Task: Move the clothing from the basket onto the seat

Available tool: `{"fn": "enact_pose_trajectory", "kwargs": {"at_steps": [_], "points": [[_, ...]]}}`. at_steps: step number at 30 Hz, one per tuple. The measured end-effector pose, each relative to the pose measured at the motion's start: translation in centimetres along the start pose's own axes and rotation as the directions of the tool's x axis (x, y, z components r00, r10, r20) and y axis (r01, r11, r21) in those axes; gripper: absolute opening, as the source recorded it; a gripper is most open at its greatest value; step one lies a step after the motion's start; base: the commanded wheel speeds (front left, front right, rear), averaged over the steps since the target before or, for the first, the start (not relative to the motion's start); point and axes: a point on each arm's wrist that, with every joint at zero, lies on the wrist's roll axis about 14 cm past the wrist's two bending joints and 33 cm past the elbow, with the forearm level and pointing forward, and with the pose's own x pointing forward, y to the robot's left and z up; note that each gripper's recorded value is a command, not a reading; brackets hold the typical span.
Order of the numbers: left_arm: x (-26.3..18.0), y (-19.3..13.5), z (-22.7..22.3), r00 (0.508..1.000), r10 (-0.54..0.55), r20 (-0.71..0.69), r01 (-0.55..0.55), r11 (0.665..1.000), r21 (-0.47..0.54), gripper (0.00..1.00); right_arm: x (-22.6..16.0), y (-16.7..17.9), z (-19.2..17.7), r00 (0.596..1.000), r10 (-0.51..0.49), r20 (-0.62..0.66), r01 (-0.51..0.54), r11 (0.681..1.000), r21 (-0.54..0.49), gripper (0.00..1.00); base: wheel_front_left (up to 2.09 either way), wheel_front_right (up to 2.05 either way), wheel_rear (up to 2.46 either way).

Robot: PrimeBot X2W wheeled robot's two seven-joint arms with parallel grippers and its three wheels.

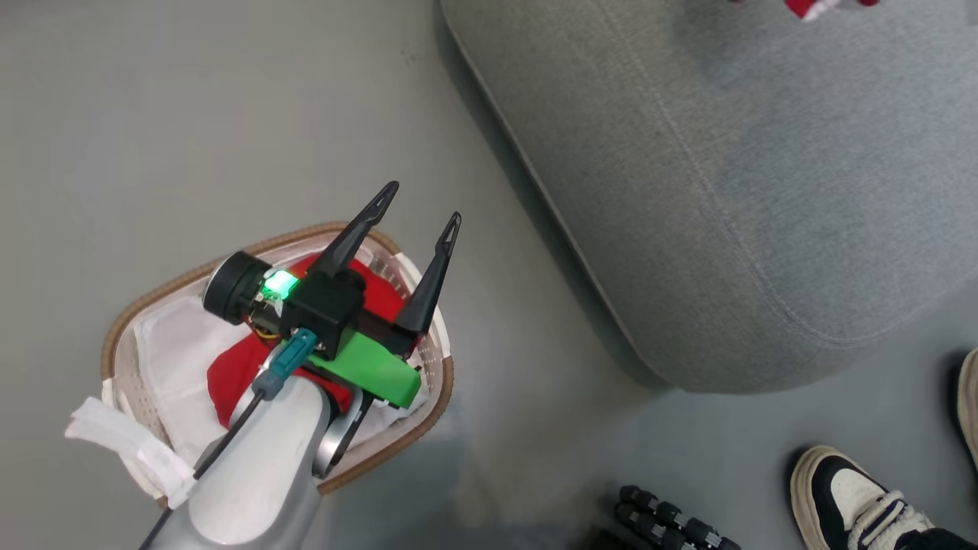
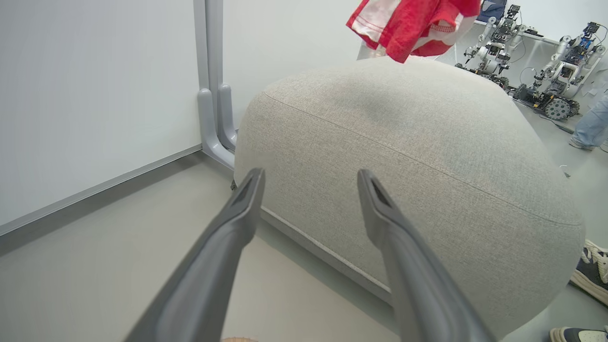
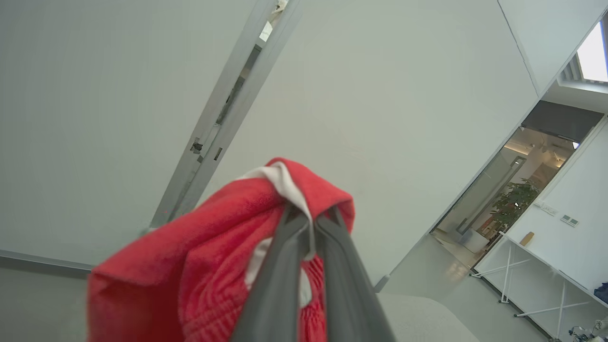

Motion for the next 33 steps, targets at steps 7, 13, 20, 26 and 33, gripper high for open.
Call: {"fn": "enact_pose_trajectory", "kwargs": {"at_steps": [7, 13, 20, 26, 33], "points": [[-1.0, 3.3, -1.7, 0.997, 0.072, -0.019, -0.072, 0.997, -0.017, 1.00, 2.0, -1.2, -7.0, 0.983, -0.092, -0.158, 0.091, 0.996, -0.011, 0.00, 0.00, 0.00, 0.00], [-2.8, 6.2, -3.5, 0.987, 0.151, -0.055, -0.153, 0.988, -0.030, 1.00, 1.0, 0.7, -14.2, 0.935, -0.135, -0.327, 0.153, 0.988, 0.030, 0.99, 0.00, 0.00, 0.00], [-4.7, 8.8, -4.9, 0.968, 0.237, -0.086, -0.241, 0.970, -0.040, 1.00, -2.2, 6.6, -19.6, 0.891, -0.076, -0.448, 0.138, 0.984, 0.109, 1.00, 0.00, 0.00, 0.00], [-5.1, 9.3, -3.5, 0.962, 0.264, -0.068, -0.266, 0.964, -0.021, 1.00, -7.3, 8.3, -21.2, 0.852, -0.051, -0.522, 0.153, 0.976, 0.154, 1.00, 0.00, 0.00, 0.00], [-6.2, 9.5, -1.3, 0.945, 0.325, -0.038, -0.326, 0.945, -0.012, 1.00, -12.0, 7.6, -20.1, 0.838, -0.071, -0.541, 0.204, 0.960, 0.190, 1.00, 0.00, 0.00, 0.00]]}}
